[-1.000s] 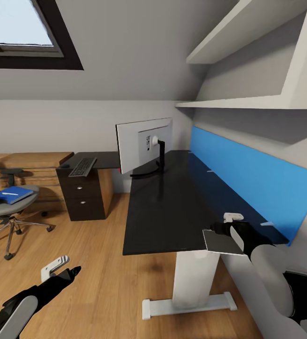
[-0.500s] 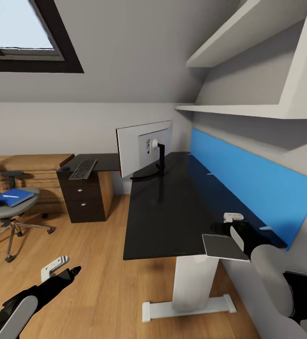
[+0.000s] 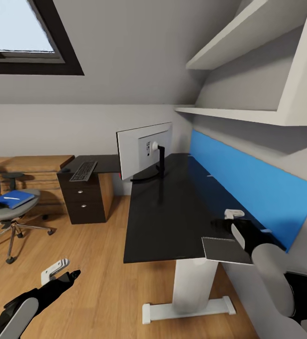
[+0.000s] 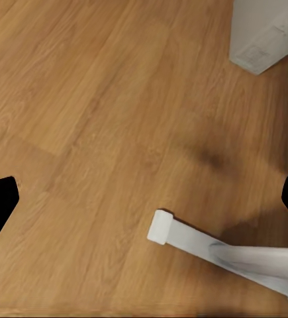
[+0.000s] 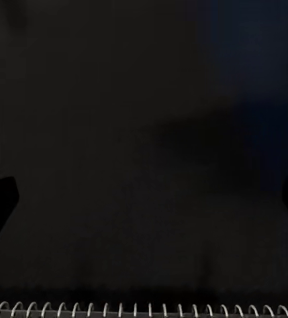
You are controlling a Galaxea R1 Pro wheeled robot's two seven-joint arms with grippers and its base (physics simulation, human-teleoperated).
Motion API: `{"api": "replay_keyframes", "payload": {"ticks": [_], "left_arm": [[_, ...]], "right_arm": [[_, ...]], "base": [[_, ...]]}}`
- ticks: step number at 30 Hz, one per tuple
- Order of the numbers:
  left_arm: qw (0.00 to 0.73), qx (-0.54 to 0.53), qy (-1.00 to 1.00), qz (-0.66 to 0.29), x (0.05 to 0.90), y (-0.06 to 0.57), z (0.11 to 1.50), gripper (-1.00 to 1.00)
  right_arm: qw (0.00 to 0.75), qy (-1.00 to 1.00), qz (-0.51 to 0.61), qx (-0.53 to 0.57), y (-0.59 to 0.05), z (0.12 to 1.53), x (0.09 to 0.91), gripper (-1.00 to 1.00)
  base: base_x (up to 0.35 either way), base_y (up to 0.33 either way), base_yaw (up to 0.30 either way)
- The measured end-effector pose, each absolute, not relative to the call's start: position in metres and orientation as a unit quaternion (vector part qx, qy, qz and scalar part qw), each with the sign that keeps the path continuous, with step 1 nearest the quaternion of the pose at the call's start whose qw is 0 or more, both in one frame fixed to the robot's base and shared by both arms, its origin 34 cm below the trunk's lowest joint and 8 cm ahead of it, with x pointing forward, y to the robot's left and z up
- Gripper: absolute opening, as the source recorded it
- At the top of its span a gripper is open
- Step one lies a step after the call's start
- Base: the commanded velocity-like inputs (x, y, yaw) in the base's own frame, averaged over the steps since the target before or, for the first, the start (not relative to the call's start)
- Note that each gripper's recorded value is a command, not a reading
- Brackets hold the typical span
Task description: In the bedroom, organize the workspace by keeping the computer under the desk, ensuring the monitor is on the desk, placing the keyboard on the desk next to the monitor, placing the mouse on the desk next to the keyboard, moving the folder from the swivel chair onto the desk next to the mouse, stacking the notebook on top of the folder with the pen on top of the notebook, and positioning the swivel chair next to the desk.
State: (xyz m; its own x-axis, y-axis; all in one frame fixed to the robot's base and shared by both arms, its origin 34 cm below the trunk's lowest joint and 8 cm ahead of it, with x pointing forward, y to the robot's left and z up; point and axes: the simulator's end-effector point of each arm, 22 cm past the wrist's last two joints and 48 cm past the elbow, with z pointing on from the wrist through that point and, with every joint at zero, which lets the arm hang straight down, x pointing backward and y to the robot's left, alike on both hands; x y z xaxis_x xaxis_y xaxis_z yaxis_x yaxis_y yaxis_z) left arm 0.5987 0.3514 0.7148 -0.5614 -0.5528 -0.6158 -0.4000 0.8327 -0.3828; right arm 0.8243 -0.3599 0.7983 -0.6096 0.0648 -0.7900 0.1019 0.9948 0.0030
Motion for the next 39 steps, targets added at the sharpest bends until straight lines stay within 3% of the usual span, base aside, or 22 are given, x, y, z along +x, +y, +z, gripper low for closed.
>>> {"api": "replay_keyframes", "payload": {"ticks": [10,19,31,39], "left_arm": [[0.372,-0.276,0.881,-0.094,0.594,0.355,0.704,1.00],[0.371,-0.276,0.882,-0.094,0.594,0.355,0.704,1.00],[0.370,-0.277,0.882,-0.095,0.593,0.355,0.702,1.00],[0.370,-0.277,0.882,-0.096,0.594,0.354,0.702,1.00]], "right_arm": [[0.483,0.874,-0.018,0.058,-0.366,0.842,0.832,1.00],[0.537,0.842,0.005,0.060,-0.342,0.893,0.768,1.00],[0.552,0.831,0.031,0.061,-0.321,0.905,0.748,1.00],[0.567,0.816,0.064,0.092,-0.327,0.917,0.747,1.00]], "base": [[0.000,0.000,0.000],[0.000,0.000,0.000],[-0.003,0.000,0.000],[-0.234,0.000,0.000]]}}
